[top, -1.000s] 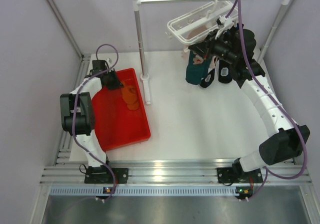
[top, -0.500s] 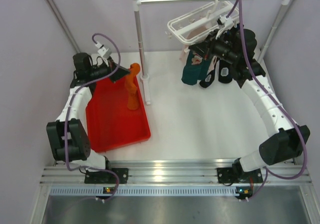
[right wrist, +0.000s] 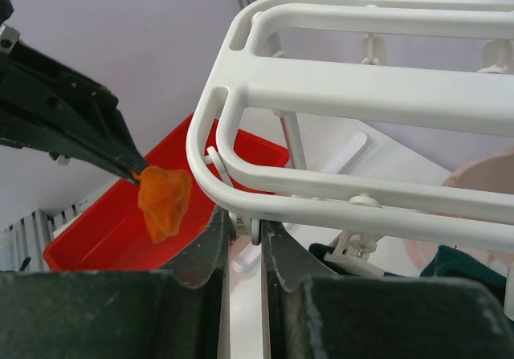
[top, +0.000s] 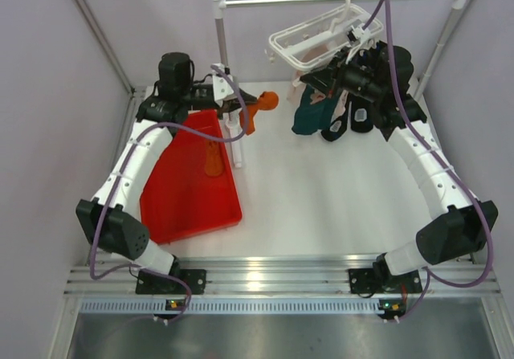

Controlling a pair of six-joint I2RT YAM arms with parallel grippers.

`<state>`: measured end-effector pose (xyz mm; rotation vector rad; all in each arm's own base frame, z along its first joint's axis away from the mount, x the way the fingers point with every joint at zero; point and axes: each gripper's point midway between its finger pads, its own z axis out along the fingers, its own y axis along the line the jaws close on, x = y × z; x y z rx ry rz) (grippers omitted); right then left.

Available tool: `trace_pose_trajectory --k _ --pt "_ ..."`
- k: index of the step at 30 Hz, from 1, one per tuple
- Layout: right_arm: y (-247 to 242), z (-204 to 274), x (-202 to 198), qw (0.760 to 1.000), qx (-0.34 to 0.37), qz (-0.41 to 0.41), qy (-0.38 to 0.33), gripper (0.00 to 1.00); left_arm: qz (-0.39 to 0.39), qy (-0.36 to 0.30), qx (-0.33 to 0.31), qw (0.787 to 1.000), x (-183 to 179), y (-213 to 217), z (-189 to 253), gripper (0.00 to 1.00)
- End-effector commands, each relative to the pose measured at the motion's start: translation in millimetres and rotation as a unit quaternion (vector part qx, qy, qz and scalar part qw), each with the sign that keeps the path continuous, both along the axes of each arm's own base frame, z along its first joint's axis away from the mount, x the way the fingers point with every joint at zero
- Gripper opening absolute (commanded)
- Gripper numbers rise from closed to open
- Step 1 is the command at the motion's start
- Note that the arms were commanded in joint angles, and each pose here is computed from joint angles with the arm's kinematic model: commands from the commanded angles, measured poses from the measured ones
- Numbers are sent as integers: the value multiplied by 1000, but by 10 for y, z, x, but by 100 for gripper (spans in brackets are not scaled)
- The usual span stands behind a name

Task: Clip the socks to the hanger
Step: Pick up the sock from the bin.

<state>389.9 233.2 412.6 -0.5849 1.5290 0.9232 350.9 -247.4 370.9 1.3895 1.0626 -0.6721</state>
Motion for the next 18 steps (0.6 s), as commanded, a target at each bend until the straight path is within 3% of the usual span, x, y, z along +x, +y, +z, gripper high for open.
trace_pose_trajectory --k 1,9,18 --pt "-13 255 -55 998 3 21 -58 0 -18 -10 54 998 65 -77 -94 0" --pt "-8 260 -56 997 -4 29 -68 0 -41 -52 111 992 131 -374 -155 0" --pt "21 212 -61 997 -12 41 -72 0 -40 -73 89 993 203 -649 -37 0"
